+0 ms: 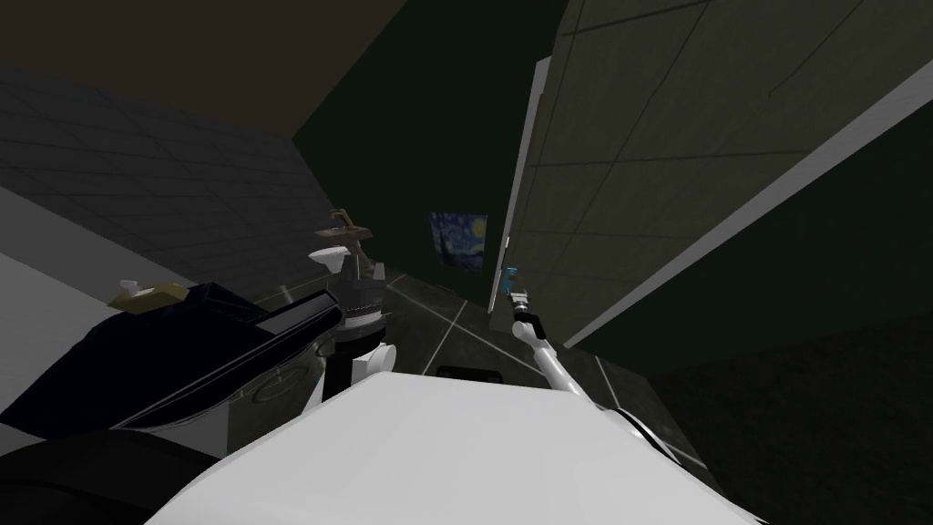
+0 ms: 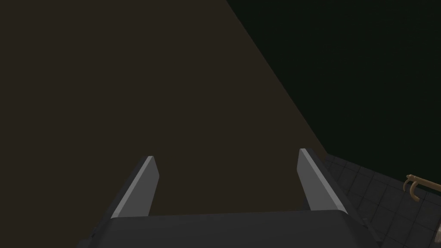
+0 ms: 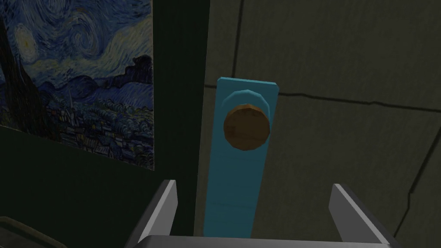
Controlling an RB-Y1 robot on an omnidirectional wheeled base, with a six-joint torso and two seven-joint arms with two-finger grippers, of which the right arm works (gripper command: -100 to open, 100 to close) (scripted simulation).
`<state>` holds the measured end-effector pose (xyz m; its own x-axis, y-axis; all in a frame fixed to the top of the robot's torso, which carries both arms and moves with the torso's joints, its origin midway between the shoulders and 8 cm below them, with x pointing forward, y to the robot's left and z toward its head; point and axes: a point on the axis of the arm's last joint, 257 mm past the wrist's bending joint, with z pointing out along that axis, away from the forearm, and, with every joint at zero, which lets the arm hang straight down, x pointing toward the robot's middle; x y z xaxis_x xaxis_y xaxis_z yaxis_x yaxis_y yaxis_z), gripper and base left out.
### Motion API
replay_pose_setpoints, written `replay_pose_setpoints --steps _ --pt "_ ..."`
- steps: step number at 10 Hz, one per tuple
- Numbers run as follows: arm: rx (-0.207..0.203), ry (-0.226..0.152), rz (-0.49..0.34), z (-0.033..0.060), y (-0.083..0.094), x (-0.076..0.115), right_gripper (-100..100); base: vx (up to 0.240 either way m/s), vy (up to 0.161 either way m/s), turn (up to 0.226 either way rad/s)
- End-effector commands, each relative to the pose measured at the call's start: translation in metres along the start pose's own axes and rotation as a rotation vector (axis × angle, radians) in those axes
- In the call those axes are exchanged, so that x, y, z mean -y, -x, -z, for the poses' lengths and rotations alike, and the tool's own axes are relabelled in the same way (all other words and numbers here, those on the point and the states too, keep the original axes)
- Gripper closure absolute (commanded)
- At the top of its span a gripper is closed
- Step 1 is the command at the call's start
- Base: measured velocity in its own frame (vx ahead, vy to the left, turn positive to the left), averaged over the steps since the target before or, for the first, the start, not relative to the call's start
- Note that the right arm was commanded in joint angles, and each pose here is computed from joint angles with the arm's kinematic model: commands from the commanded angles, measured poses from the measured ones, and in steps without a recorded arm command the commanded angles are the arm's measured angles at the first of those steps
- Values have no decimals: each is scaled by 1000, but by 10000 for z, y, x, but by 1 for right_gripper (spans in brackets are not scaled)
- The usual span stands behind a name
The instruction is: Pull the door open
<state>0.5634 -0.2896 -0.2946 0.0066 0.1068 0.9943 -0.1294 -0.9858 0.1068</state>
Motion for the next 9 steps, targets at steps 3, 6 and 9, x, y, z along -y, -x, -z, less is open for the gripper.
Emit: replay_pose_setpoints --steps 3,6,9 --pt "5 3 -66 12 7 13 -100 -43 -33 28" --pt "12 53 -72 34 95 -460 -100 145 54 173" --pt "13 104 -73 71 143 -935 -100 154 18 154"
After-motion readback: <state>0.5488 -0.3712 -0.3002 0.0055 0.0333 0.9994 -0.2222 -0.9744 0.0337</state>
